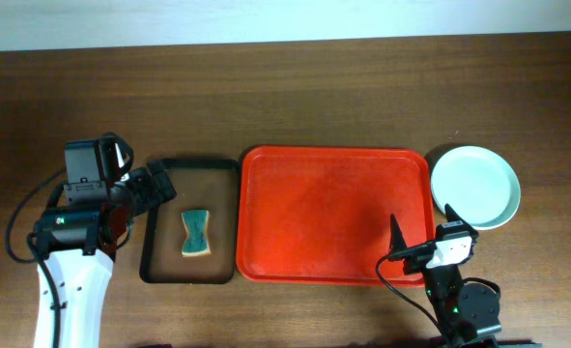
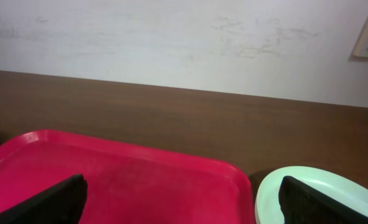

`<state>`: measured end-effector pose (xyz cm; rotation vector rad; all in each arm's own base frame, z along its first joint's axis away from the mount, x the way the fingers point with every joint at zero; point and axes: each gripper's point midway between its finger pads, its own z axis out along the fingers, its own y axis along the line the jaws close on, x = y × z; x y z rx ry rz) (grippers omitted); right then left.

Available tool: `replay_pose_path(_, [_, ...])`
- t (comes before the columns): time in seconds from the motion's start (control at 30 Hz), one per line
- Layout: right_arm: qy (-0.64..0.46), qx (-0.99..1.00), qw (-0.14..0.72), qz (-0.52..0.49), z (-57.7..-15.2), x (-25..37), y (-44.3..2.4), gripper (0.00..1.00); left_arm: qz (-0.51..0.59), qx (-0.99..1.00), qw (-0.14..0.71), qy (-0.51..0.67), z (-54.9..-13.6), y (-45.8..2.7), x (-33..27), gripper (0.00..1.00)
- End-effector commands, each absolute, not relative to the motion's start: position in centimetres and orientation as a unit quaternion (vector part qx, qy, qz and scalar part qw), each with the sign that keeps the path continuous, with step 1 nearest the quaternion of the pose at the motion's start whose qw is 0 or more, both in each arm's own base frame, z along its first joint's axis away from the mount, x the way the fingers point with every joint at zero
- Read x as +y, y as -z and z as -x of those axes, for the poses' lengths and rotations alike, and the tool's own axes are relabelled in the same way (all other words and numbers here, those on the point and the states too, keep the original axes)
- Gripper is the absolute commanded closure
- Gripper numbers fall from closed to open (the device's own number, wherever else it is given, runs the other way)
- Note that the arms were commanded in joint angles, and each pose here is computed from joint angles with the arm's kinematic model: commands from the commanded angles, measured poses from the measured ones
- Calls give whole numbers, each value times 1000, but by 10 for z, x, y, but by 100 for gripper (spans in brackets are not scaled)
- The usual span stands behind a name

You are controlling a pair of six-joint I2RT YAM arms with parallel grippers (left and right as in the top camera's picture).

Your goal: Clean dirty plates on tray and stack at the side

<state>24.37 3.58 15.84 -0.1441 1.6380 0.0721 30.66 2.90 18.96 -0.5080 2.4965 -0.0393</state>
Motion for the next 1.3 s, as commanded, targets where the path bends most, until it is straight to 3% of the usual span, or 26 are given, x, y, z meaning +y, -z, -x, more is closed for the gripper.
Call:
replay_pose_path(0.0, [-32,731,678,70,-243,37,-156,2,197,933,301,15,-308,-195,31,1])
replay_pose_path(1.0, [-33,731,678,70,-243,37,-156,1,197,933,300,15,-308,-195,31,1])
replay_pose_path(1.27, [-33,731,678,70,-243,37,-156,2,187,903,387,30,-282,-243,25,1])
